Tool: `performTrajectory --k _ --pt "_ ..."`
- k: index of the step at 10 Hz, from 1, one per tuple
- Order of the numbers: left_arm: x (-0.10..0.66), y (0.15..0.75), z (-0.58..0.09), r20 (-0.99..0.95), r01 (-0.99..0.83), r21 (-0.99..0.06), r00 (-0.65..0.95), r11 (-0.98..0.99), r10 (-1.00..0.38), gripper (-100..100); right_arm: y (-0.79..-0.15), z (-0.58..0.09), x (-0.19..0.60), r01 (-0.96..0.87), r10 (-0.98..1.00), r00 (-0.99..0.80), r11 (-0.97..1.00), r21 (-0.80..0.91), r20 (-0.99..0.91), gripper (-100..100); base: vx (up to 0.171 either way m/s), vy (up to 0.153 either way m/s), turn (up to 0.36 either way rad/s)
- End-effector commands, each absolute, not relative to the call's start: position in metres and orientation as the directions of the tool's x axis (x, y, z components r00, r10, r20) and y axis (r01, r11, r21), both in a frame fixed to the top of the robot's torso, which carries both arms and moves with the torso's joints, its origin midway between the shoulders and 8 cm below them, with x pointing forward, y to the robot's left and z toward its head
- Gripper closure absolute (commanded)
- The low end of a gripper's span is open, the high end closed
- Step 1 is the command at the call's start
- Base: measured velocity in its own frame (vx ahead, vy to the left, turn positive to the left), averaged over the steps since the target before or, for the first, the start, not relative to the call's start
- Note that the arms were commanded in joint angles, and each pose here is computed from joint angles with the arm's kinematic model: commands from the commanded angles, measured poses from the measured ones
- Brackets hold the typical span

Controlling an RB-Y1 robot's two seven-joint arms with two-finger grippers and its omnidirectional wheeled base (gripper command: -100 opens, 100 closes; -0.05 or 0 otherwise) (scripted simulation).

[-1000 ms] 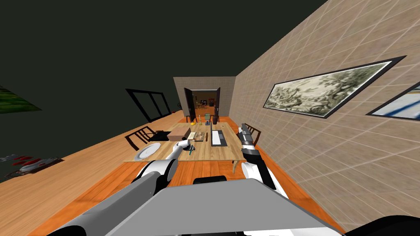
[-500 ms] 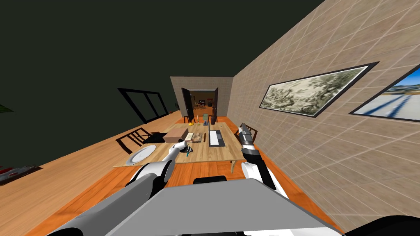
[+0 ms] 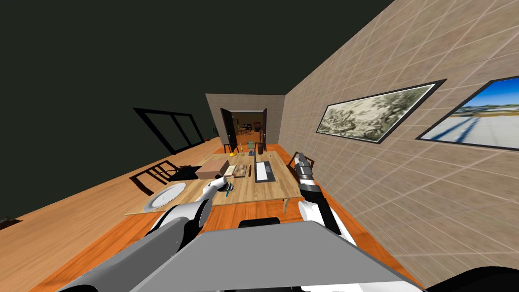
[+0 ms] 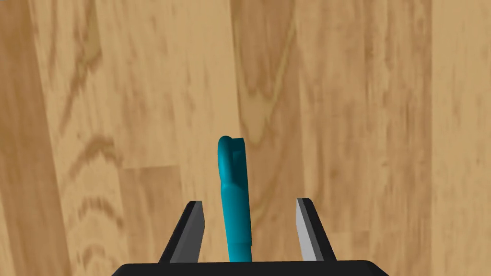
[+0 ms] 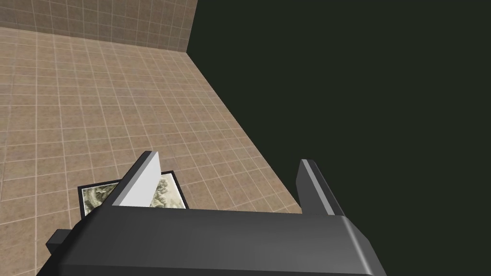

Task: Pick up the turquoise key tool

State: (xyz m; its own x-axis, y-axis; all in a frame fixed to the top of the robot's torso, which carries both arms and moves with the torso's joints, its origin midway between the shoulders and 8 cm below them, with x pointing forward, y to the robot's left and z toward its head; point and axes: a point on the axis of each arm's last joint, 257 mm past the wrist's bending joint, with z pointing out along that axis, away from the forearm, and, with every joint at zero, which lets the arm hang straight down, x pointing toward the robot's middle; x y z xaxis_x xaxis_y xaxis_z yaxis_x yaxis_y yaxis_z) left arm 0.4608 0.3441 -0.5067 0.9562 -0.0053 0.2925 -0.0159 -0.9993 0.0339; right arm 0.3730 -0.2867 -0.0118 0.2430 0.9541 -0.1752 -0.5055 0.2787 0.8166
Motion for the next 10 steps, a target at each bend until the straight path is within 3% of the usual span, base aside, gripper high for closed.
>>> performTrajectory --k 1,4,5,6,10 --pt "0.461 0.344 -0.507 0.293 -0.016 0.034 0.956 -0.999 -0.005 100 -0.287 -0.012 0.373 -0.505 0.954 0.243 0.279 0.817 -0.175 0 0.003 -0.001 0.024" --pt "0.464 0.347 -0.504 0.302 -0.011 0.030 0.953 -0.999 -0.001 100 -0.287 -0.012 0.373 -0.505 0.954 0.243 0.279 0.817 -0.175 0 0.000 0.000 0.000" --pt "0.464 0.347 -0.504 0.301 -0.012 0.030 0.954 -0.999 -0.002 0 -0.287 -0.012 0.373 -0.505 0.954 0.243 0.279 0.817 -0.175 0 0.000 0.000 0.000" --pt "0.469 0.325 -0.501 0.292 -0.032 0.035 0.956 -0.999 -0.021 100 -0.287 -0.012 0.373 -0.505 0.954 0.243 0.279 0.817 -0.175 0 -0.022 0.043 0.168" --pt "0.473 0.317 -0.499 0.292 -0.040 0.035 0.956 -0.999 -0.028 100 -0.287 -0.012 0.373 -0.505 0.954 0.243 0.279 0.817 -0.175 0 -0.011 0.029 0.020"
